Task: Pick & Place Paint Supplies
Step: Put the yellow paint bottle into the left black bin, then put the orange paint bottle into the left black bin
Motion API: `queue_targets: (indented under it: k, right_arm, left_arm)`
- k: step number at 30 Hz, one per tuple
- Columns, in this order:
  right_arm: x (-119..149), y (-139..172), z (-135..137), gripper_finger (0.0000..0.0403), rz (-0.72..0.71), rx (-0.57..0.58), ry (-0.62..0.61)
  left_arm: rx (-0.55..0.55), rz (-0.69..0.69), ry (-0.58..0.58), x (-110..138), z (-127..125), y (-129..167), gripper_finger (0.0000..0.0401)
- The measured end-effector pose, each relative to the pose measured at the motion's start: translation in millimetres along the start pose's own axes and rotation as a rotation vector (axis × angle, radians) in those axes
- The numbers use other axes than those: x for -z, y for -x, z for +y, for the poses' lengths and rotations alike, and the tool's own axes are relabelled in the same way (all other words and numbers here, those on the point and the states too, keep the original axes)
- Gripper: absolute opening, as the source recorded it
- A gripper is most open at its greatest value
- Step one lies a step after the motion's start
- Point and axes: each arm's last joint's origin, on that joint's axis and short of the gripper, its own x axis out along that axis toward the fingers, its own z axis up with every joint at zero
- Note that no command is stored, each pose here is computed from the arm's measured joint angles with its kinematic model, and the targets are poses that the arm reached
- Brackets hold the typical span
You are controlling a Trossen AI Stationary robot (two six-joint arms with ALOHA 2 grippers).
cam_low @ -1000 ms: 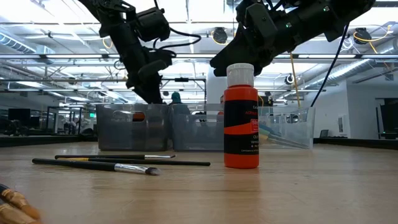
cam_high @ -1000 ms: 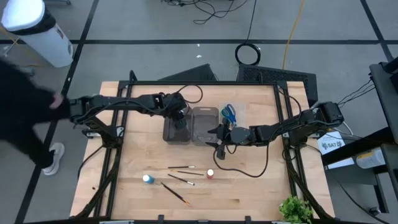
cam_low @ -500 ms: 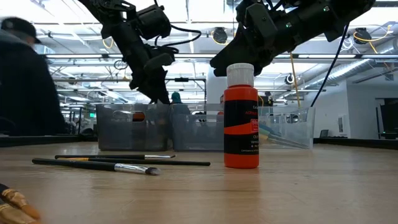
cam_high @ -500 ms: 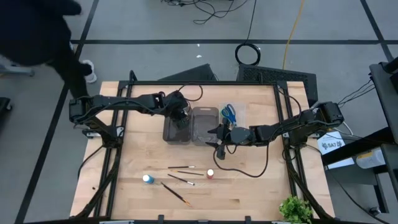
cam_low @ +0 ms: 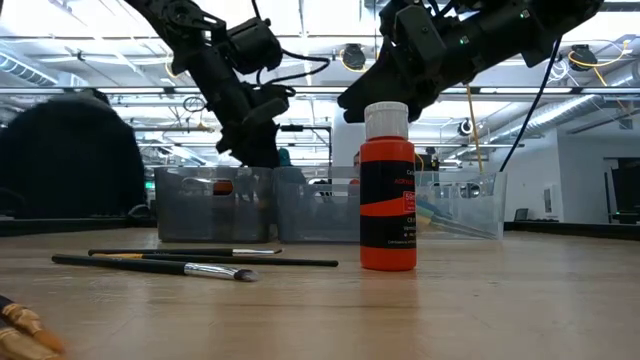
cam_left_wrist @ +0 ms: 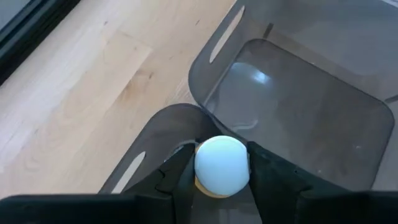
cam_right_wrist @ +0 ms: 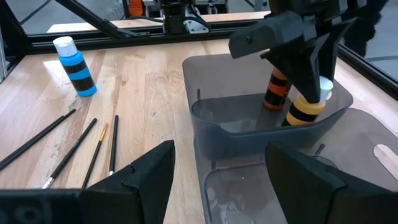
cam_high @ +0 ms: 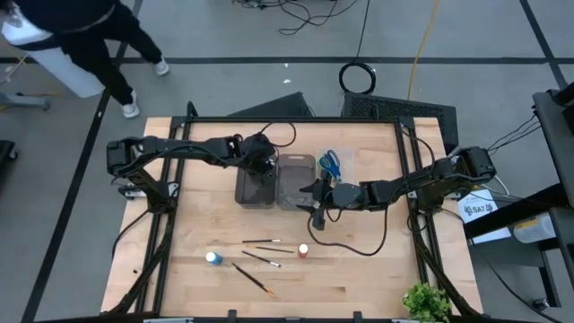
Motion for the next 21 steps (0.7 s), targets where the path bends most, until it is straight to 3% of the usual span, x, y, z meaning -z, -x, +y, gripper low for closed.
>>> queue_targets:
  k: [10, 21]
  right_arm:
    - [0, 0, 0, 0.0238, 0.001, 0.000, 0.000]
    - [0, 0, 0, 0.0238, 0.004, 0.000, 0.001]
  left_arm:
    - [-0.001, 0.010, -0.003, 1, 1, 3, 0.0187]
    - [0.022, -0.093, 0.001, -5, 1, 43, 0.0208]
